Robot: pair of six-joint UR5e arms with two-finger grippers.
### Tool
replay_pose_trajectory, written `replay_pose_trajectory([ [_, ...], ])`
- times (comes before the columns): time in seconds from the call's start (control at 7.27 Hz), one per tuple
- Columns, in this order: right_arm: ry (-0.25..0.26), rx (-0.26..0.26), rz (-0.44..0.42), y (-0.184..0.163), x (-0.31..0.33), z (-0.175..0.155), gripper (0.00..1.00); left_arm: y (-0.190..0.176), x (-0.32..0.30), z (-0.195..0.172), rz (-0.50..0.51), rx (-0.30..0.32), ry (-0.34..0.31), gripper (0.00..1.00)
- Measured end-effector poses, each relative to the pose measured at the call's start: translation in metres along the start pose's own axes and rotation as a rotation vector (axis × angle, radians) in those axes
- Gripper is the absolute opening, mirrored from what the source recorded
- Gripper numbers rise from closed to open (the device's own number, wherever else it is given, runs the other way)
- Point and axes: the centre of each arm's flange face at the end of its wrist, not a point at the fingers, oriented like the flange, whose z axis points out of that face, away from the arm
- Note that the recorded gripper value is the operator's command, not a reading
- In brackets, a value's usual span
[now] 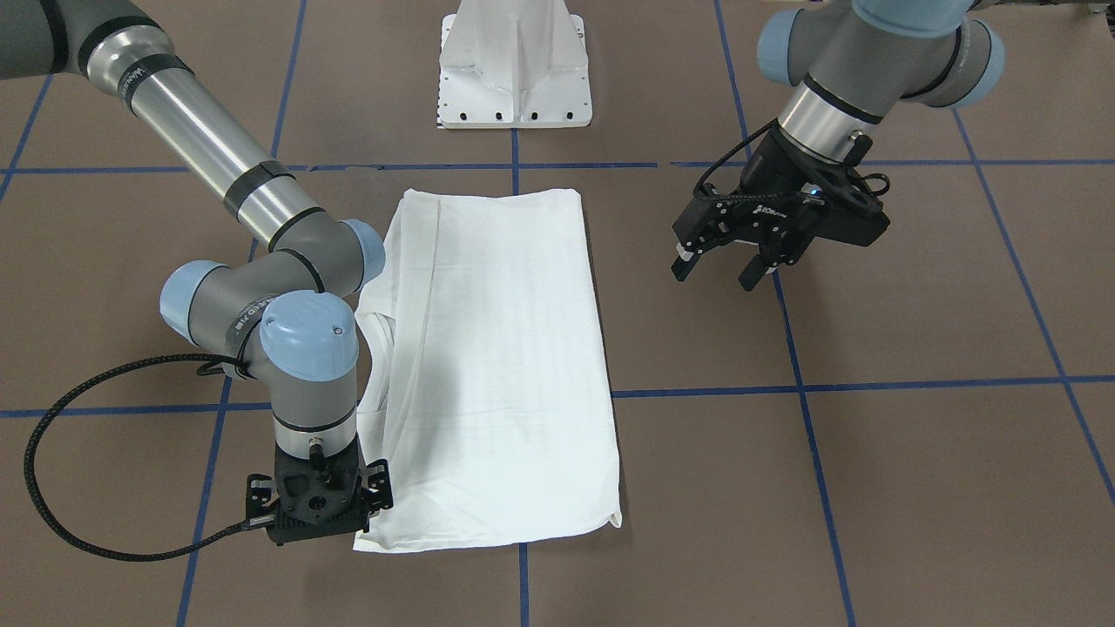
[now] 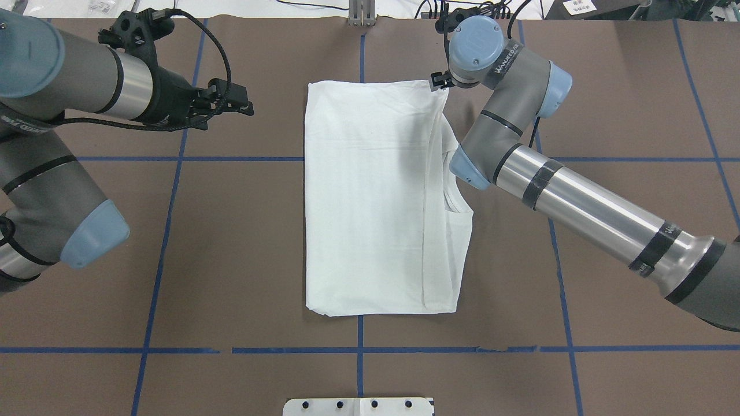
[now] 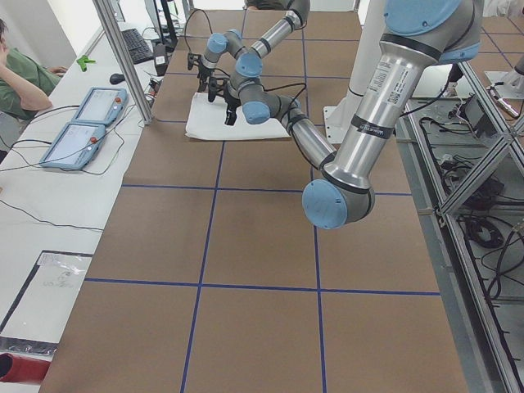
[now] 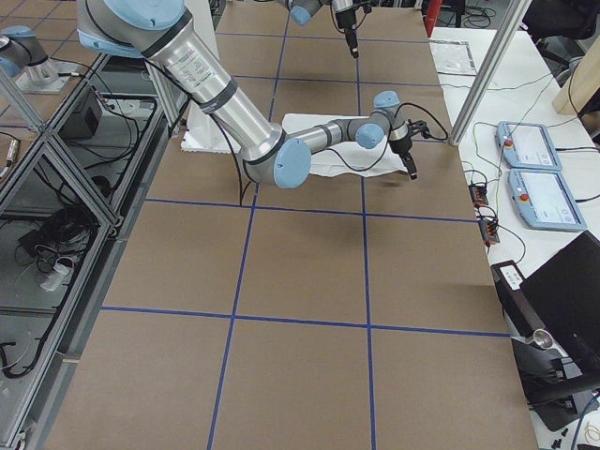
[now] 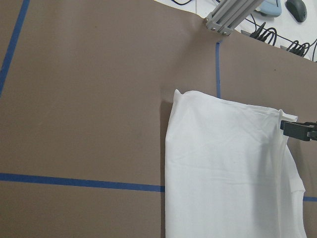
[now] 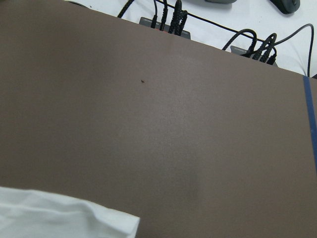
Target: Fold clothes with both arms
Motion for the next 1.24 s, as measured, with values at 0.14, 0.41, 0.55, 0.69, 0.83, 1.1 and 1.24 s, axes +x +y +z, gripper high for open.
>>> replay_pose_trajectory([
  [0.14, -0.018, 0.008, 0.003, -0.005, -0.008, -0.009, 1.00, 0.000, 0.000, 0.000, 0.000, 0.000, 0.000, 1.00],
  [0.41, -0.048, 0.008, 0.015, 0.002, -0.036, -0.018, 1.00, -0.001, -0.002, 0.002, 0.001, -0.001, -0.003, 1.00],
  [0.55, -0.052, -0.008, 0.013, 0.010, -0.048, -0.018, 0.99, -0.001, -0.002, 0.004, 0.000, -0.001, -0.004, 1.00],
  [0.69, -0.047, -0.039, 0.004, 0.017, -0.055, -0.022, 1.00, -0.001, -0.002, 0.004, 0.000, -0.001, -0.004, 1.00],
  [0.83, -0.044, -0.072, -0.003, 0.022, -0.059, -0.027, 1.00, -0.001, -0.001, 0.004, 0.001, -0.001, -0.002, 1.00],
  [1.1, -0.034, -0.140, -0.013, 0.034, -0.064, -0.028, 0.99, -0.001, 0.000, 0.004, 0.001, 0.000, -0.001, 1.00],
  [1.24, -0.033, -0.172, -0.015, 0.039, -0.064, -0.026, 0.99, -0.002, 0.000, 0.004, 0.001, 0.000, 0.000, 1.00],
])
